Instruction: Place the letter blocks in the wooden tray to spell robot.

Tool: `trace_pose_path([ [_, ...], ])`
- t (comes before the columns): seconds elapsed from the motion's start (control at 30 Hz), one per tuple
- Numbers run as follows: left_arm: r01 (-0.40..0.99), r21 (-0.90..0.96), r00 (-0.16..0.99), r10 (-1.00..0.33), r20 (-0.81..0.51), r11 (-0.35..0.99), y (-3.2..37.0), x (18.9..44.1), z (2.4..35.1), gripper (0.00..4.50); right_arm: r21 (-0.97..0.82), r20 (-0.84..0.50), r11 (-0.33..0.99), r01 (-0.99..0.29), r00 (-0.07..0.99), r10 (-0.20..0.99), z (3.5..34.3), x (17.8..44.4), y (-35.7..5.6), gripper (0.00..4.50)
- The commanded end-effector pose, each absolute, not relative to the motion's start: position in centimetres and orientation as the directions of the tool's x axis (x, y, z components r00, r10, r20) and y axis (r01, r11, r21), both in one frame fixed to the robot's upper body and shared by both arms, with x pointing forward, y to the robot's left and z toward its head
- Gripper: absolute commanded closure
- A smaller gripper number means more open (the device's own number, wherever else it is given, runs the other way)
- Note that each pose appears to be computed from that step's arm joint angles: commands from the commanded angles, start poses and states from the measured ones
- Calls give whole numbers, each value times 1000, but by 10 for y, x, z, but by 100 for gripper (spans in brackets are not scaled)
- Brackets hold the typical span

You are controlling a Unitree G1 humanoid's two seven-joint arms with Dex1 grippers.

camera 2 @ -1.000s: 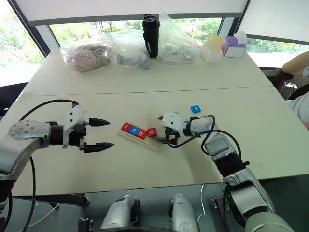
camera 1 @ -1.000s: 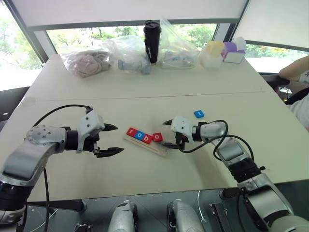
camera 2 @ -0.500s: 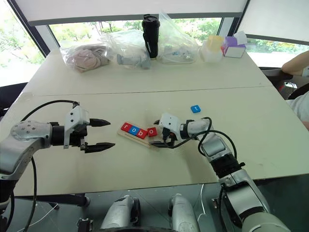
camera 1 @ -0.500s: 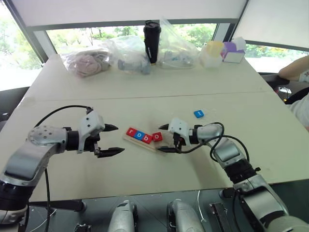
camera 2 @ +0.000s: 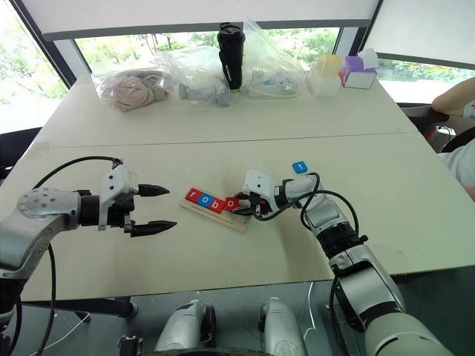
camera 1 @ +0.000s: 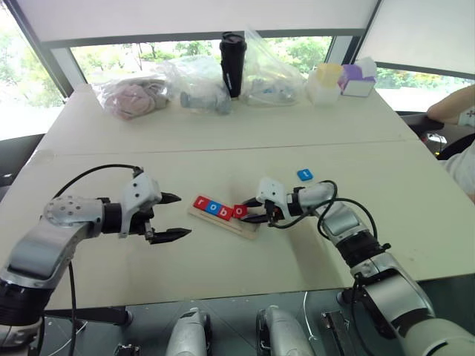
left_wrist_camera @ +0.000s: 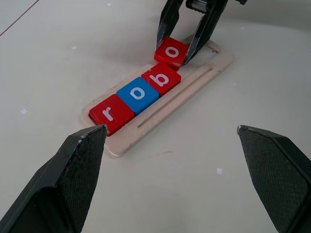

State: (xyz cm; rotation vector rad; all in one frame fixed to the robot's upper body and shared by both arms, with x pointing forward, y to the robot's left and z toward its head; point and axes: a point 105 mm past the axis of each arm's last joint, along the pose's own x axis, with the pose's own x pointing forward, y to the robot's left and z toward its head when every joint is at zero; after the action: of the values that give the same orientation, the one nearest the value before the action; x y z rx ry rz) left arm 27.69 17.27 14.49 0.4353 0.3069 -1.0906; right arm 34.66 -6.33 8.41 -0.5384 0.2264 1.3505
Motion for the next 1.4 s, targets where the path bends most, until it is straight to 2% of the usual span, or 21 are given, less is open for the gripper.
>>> trace_pose_path([
  [0.03, 894, 228, 448, -787, -425, 386, 172, 276, 154, 0, -284, -415, 159, -946, 270, 869, 99, 354, -64, 333],
  [0.2, 894, 227, 448, -786, -427, 387, 172, 276, 152, 0, -292, -362, 216, -932, 317, 877, 114, 355, -68, 333],
  [0.43, 896, 229, 443, -787, -429, 380, 172, 278, 152, 0, -221, -339, 288, -932, 351, 873, 117, 330, -67, 333],
  [0.67, 899, 227, 437, -790, -431, 374, 171, 278, 151, 0, -193, -363, 339, -921, 388, 847, 105, 315, -56, 333],
  [0.93, 902, 225, 432, -792, -432, 369, 170, 279, 151, 0, -193, -387, 387, -902, 432, 815, 94, 317, -52, 333],
  [1.4, 900, 224, 435, -790, -432, 374, 170, 280, 149, 0, -181, -399, 354, -918, 397, 826, 90, 309, -48, 333],
])
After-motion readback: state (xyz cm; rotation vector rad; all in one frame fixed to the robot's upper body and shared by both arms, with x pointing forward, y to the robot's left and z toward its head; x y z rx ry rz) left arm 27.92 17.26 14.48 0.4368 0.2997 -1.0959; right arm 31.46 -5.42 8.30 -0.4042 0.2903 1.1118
